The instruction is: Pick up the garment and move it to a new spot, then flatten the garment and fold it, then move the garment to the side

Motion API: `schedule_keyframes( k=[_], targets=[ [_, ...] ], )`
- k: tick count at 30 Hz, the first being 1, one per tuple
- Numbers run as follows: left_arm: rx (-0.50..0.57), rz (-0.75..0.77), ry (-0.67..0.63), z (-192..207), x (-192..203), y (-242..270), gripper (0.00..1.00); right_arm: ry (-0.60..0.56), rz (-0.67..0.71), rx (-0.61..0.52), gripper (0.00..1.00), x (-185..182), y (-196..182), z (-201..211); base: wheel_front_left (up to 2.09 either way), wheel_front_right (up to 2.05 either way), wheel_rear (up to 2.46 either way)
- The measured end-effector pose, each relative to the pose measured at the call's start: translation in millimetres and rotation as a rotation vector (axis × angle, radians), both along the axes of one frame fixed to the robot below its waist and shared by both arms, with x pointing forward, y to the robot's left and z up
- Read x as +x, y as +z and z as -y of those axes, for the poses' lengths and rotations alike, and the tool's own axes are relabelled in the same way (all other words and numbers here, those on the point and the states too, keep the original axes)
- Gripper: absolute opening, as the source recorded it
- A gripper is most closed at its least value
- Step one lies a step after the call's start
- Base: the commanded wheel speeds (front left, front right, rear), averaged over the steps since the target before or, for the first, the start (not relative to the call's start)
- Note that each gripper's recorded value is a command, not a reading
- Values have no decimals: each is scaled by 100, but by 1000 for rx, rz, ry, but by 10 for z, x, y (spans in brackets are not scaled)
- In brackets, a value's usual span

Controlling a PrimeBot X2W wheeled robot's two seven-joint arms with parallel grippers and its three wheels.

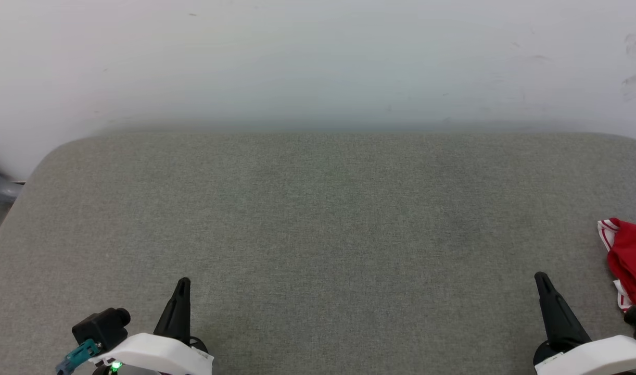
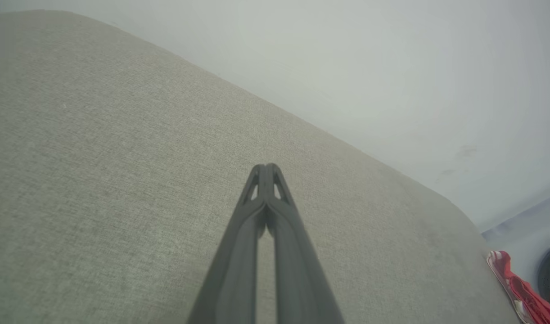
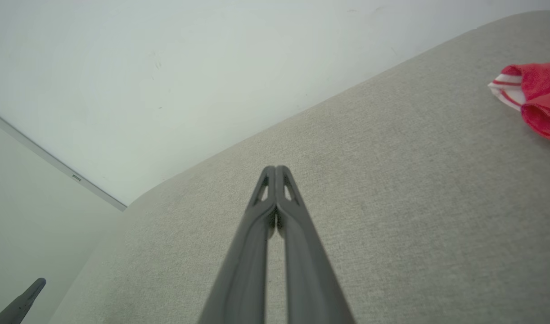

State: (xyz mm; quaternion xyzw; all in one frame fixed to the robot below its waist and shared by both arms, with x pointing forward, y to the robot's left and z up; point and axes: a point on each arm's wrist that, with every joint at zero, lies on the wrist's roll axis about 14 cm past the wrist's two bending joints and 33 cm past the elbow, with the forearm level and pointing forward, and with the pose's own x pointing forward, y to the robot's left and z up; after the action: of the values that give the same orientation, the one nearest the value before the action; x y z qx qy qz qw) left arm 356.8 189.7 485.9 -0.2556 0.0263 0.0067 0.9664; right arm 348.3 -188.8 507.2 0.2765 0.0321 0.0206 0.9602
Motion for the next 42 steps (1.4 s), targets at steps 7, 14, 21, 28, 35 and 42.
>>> schedule_keyframes(
  k=[7, 14, 21, 28, 35, 42],
  targets=[
    [-109, -10, 17, -24, 34, 2, 0, -5, -1, 104, 0, 44, -4, 0, 0, 0, 0],
    [-211, -20, 27, -34, 58, -4, 0, -12, -6, 204, 0, 76, -20, 5, 0, 0, 0],
    [-303, -24, 39, -63, 91, 7, 0, -19, -5, 293, 0, 113, -19, 11, 0, 0, 0],
    [-390, -30, 44, -68, 110, 4, 0, -26, -2, 378, 0, 151, -13, 19, 0, 0, 0],
    [-475, -25, 50, -77, 137, 21, 0, -31, -6, 457, 0, 178, -25, 23, 0, 0, 0],
    [-553, -25, 51, -76, 157, 28, 0, -38, -4, 531, 0, 208, -24, 33, 0, 0, 0]
  ],
)
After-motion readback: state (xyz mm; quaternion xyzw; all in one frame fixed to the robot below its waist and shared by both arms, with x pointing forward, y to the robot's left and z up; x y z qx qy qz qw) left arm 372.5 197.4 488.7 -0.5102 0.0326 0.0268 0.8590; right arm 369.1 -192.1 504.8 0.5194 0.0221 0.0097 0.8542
